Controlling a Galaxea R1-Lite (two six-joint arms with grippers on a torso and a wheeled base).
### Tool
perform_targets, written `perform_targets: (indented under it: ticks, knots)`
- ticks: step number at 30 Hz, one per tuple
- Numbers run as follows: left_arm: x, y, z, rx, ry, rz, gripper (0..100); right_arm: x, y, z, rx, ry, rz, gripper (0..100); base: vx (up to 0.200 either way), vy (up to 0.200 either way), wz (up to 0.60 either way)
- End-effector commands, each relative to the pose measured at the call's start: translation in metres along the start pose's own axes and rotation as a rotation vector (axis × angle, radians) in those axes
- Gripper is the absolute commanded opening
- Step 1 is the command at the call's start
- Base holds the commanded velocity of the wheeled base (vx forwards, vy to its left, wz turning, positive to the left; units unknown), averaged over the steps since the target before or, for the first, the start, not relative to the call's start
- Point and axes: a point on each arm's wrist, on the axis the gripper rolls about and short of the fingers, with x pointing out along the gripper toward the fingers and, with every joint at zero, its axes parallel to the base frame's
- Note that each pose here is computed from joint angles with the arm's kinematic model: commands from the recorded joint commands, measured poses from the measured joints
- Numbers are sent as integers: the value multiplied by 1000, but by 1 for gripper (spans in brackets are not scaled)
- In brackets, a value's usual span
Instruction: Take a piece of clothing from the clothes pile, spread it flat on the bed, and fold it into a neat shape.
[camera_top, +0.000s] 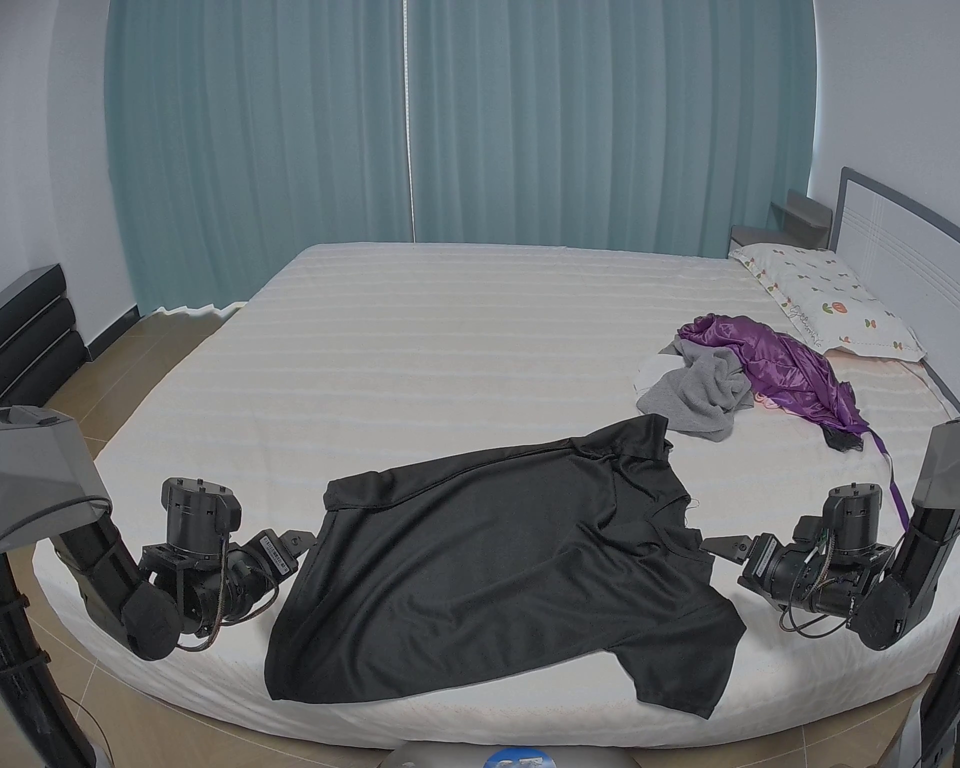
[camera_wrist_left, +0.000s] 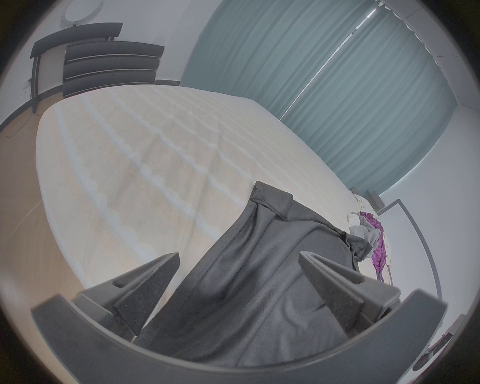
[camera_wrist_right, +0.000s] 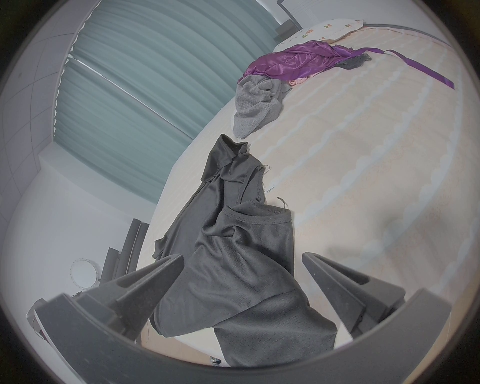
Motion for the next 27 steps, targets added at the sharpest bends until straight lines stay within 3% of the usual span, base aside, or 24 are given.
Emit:
perform_targets:
  ticks: [1,8,15,17,24,27]
  knots:
    - [2,2,-2,2,9,7,100,0,0,-1,-2,6,0,100,0,0,0]
    - [8,0,-2,-2,11,5,100,3,4,-2,44,10,14,100,0,0,0]
    - [36,-17,12,-17,-34,-40,100,6,6,-5,61,24,18,100,0,0,0]
    - [63,-28,25,-28,-69,-63,100,9,8,-4,59,22,26,100,0,0,0]
    - [131,-44,44,-32,-60,-88,100,11,9,-8,65,36,24,100,0,0,0]
    - [162,-42,38,-22,-38,-76,100,13,8,-10,68,44,20,100,0,0,0]
